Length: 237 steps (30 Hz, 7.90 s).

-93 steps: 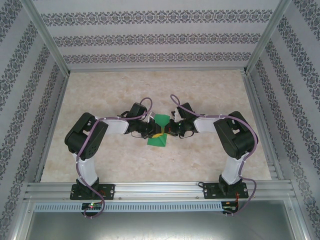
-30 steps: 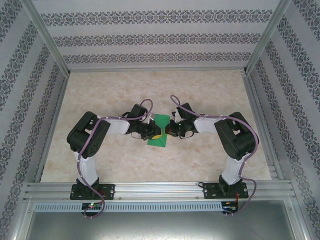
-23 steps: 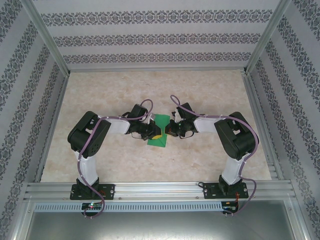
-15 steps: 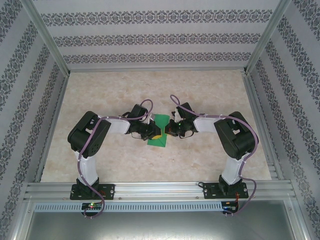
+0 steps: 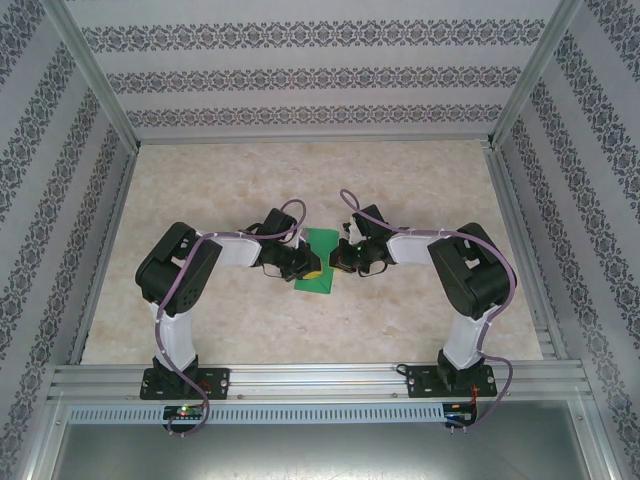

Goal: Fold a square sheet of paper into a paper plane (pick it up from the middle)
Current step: Fold the triangle a second time at the center of the table.

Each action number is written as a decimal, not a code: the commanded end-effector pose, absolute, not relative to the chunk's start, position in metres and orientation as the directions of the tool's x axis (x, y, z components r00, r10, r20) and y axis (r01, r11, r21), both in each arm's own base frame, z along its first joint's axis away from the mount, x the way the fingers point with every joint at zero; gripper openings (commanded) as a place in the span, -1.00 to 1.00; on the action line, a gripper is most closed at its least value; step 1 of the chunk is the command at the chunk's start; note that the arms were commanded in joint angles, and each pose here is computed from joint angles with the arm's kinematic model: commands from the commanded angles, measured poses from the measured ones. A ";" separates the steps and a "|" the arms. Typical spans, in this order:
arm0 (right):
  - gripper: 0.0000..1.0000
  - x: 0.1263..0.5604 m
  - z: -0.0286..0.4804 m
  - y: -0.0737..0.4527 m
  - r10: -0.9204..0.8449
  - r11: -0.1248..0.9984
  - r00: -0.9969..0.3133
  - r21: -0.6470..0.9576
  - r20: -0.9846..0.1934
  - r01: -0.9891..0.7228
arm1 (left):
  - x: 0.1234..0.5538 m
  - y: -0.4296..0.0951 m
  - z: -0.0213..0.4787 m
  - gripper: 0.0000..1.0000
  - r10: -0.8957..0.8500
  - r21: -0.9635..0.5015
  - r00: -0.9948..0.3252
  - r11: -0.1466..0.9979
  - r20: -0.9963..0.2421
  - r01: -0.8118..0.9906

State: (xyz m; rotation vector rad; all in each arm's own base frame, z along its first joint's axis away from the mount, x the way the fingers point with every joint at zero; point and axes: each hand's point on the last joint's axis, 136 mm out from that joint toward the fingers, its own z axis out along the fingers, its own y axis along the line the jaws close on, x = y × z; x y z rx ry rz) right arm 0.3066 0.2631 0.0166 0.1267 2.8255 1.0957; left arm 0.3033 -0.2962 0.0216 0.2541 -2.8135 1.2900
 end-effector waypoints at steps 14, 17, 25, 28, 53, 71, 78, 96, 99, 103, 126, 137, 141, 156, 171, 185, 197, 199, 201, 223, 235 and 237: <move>-0.73 0.303 0.049 0.240 0.134 0.785 -0.976 0.619 -0.170 0.000 | 0.279 -0.271 -0.020 -0.84 -0.197 -0.591 -0.961 0.759 0.193 -0.274; -0.86 0.300 0.045 0.253 0.110 0.773 -0.981 0.634 -0.159 -0.016 | 0.278 -0.269 -0.021 -0.86 -0.202 -0.583 -0.960 0.764 0.192 -0.278; -0.96 0.304 0.025 0.270 0.076 0.781 -0.989 0.625 -0.125 -0.019 | 0.277 -0.269 -0.021 -0.88 -0.205 -0.579 -0.960 0.766 0.191 -0.279; -0.97 0.306 0.018 0.269 0.070 0.795 -0.990 0.607 -0.121 -0.018 | 0.277 -0.269 -0.020 -0.88 -0.205 -0.581 -0.960 0.765 0.189 -0.278; -1.00 0.284 -0.021 0.236 -0.027 0.901 -0.999 0.431 -0.048 -0.045 | 0.317 -0.285 0.013 -0.84 -0.104 -0.640 -0.994 0.763 0.016 -0.090; -1.00 0.274 -0.032 0.211 -0.115 0.933 -0.993 0.343 -0.017 -0.114 | 0.346 -0.212 -0.003 -0.84 -0.256 -0.604 -0.967 0.772 -0.011 -0.198; -1.00 0.279 -0.026 0.219 -0.151 0.913 -0.988 0.377 -0.039 -0.154 | 0.363 -0.209 0.035 -0.84 -0.235 -0.692 -0.965 0.716 -0.113 -0.093; -1.00 0.307 0.003 0.257 -0.327 0.786 -0.924 0.486 -0.197 -0.381 | 0.344 -0.284 0.033 -0.86 -0.071 -0.739 -0.991 0.673 -0.111 0.035; -1.00 0.307 0.005 0.260 -0.324 0.779 -0.924 0.497 -0.202 -0.382 | 0.345 -0.281 0.028 -0.87 -0.073 -0.717 -0.991 0.696 -0.110 0.028; -1.00 0.308 0.011 0.260 -0.299 0.785 -0.932 0.503 -0.205 -0.362 | 0.334 -0.269 0.010 -0.88 -0.073 -0.667 -0.995 0.745 -0.066 -0.011; -1.00 0.265 0.051 0.286 0.170 0.858 -0.961 0.513 -0.218 0.035 | 0.307 -0.243 -0.030 -0.93 -0.079 -0.548 -0.997 0.833 0.027 -0.081; -1.00 0.281 0.033 0.312 0.178 0.847 -0.966 0.528 -0.186 0.054 | 0.309 -0.245 -0.029 -0.94 -0.087 -0.556 -0.996 0.827 0.031 -0.090; -1.00 0.281 0.027 0.311 0.177 0.859 -0.969 0.507 -0.175 0.065 | 0.308 -0.243 -0.029 -0.94 -0.095 -0.547 -0.995 0.831 0.033 -0.098; -1.00 0.276 0.010 0.294 0.169 0.908 -0.977 0.406 -0.134 0.101 | 0.301 -0.231 -0.039 -0.94 -0.118 -0.502 -0.992 0.856 0.041 -0.123; -1.00 0.253 0.003 0.268 0.132 0.939 -0.988 0.329 -0.084 0.098 | 0.294 -0.216 -0.053 -0.96 -0.162 -0.448 -0.984 0.877 0.070 -0.176; -1.00 0.216 -0.005 0.231 0.122 0.955 -0.992 0.275 -0.028 0.110 | 0.291 -0.212 -0.058 -0.97 -0.172 -0.438 -0.981 0.878 0.087 -0.193; -1.00 0.236 0.042 0.247 0.128 0.901 -0.978 0.432 -0.166 0.044 | 0.299 -0.223 -0.046 -0.97 -0.154 -0.498 -0.985 0.850 0.071 -0.169; -1.00 0.245 0.050 0.263 0.118 0.872 -0.976 0.489 -0.183 0.014 | 0.300 -0.226 -0.044 -0.96 -0.151 -0.507 -0.986 0.846 0.071 -0.166; -1.00 0.253 0.055 0.281 0.107 0.841 -0.977 0.541 -0.182 -0.009 | 0.299 -0.226 -0.044 -0.97 -0.153 -0.510 -0.985 0.844 0.075 -0.170; -1.00 0.253 -0.005 0.277 0.082 0.894 -0.995 0.445 -0.054 0.050 | 0.297 -0.220 -0.051 -0.97 -0.177 -0.474 -0.980 0.858 0.087 -0.197; -1.00 0.203 -0.023 0.229 0.132 0.897 -0.991 0.423 0.023 0.129 | 0.298 -0.217 -0.055 -1.00 -0.182 -0.461 -0.979 0.864 0.089 -0.202; -1.00 0.203 -0.020 0.224 0.150 0.891 -0.988 0.431 0.019 0.144 | 0.298 -0.218 -0.055 -1.00 -0.176 -0.469 -0.980 0.861 0.088 -0.197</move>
